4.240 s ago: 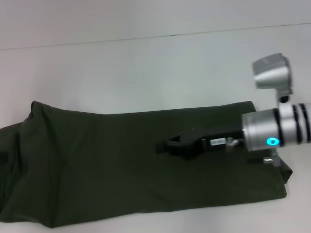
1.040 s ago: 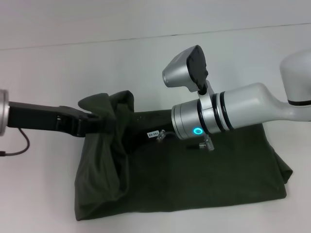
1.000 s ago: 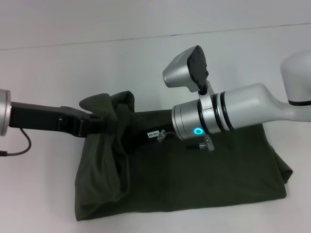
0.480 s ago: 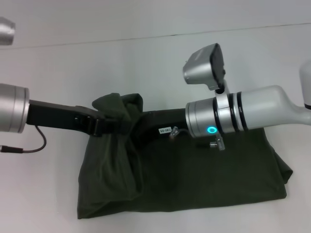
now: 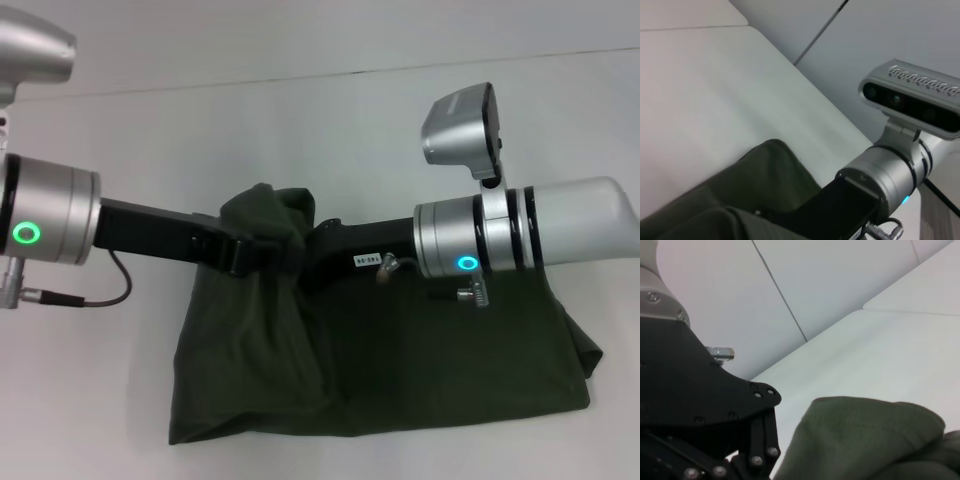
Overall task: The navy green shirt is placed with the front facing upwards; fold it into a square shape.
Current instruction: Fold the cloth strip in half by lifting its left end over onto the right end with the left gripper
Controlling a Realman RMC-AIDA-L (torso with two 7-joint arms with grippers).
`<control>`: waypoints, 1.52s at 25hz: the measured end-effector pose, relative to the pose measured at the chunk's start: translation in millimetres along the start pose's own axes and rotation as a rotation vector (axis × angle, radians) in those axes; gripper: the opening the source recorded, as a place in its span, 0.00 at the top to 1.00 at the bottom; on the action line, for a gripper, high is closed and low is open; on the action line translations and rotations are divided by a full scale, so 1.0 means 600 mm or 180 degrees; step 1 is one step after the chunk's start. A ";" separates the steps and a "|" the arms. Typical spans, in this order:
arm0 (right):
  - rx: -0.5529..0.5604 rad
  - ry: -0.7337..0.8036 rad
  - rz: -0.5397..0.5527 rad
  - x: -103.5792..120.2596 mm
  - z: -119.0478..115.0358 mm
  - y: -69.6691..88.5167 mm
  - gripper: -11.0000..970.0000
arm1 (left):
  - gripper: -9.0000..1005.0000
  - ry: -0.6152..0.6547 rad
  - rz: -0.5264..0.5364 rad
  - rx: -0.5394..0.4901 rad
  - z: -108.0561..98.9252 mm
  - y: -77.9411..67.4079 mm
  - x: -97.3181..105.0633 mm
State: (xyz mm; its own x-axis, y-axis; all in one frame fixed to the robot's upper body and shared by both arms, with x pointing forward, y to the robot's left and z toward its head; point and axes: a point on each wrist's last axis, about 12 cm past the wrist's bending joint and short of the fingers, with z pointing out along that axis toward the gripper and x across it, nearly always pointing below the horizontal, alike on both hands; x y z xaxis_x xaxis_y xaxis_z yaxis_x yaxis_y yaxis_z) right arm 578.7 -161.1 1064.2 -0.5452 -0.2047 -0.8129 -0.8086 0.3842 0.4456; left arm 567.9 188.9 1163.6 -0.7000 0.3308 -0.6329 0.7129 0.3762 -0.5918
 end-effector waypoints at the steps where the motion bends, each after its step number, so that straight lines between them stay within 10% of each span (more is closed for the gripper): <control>1: -0.0001 -0.0005 -0.0003 0.000 -0.001 0.000 0.98 | 0.98 0.0002 0.0007 0.0018 0.003 -0.002 -0.002; 38: 0.0137 -0.0281 -0.0009 0.020 -0.106 -0.010 0.98 | 0.98 0.0105 0.0149 0.0173 0.099 -0.054 -0.057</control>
State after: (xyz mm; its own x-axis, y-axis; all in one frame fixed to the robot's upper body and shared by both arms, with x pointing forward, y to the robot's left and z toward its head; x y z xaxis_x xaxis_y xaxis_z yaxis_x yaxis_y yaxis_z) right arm 563.1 -222.9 1075.5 -0.5198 -0.1264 -0.8449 -0.7988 0.4226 0.4282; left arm 571.3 114.0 1174.5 -0.6661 0.3757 -0.6444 0.7456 0.3123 -0.5886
